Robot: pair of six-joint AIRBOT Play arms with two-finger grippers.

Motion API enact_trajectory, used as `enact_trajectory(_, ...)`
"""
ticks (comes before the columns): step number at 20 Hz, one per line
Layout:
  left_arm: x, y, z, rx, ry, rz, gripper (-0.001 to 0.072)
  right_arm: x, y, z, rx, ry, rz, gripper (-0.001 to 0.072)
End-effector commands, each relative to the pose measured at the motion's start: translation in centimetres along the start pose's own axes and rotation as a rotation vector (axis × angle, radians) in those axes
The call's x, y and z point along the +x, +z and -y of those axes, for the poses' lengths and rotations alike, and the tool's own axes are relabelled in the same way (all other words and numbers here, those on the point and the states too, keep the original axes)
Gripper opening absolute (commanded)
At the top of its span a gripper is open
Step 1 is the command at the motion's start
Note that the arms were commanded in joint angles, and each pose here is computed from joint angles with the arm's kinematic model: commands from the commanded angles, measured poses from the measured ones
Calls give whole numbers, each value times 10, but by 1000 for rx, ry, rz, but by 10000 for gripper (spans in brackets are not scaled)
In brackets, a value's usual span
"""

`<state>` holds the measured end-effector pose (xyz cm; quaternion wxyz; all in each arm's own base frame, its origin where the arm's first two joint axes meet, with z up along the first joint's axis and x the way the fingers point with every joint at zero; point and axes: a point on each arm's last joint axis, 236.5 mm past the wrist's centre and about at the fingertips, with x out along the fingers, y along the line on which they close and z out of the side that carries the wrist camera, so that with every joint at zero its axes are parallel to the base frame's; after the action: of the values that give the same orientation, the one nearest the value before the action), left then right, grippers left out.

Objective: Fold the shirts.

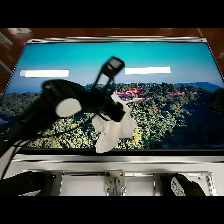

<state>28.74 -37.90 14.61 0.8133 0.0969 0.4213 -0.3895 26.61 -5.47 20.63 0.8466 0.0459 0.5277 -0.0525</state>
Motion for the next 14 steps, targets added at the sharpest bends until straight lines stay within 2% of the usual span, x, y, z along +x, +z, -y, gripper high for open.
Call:
enact_trajectory(1, 43, -50, -3, -70, 22, -191, 651, 6, -5, 2, 5, -4, -46, 681)
enact_trajectory(5, -10, -59, -101, -228, 176, -219, 664, 26, 0, 4, 9, 2, -99, 682)
enact_trajectory(7, -32, -86, -144, -351, 225, -249, 663, 42, 1, 3, 11, 17, -144, 681)
enact_trajectory(9, -34, -133, -150, -440, 163, -312, 661, 63, 4, -11, -1, 91, -187, 681)
enact_trajectory(12, -11, -219, -120, -589, 47, -419, 662, 105, 1, -39, 2, 238, -274, 681)
enact_trajectory(14, 12, -252, -93, -727, -47, -402, 662, 131, -4, -57, 14, 337, -333, 681)
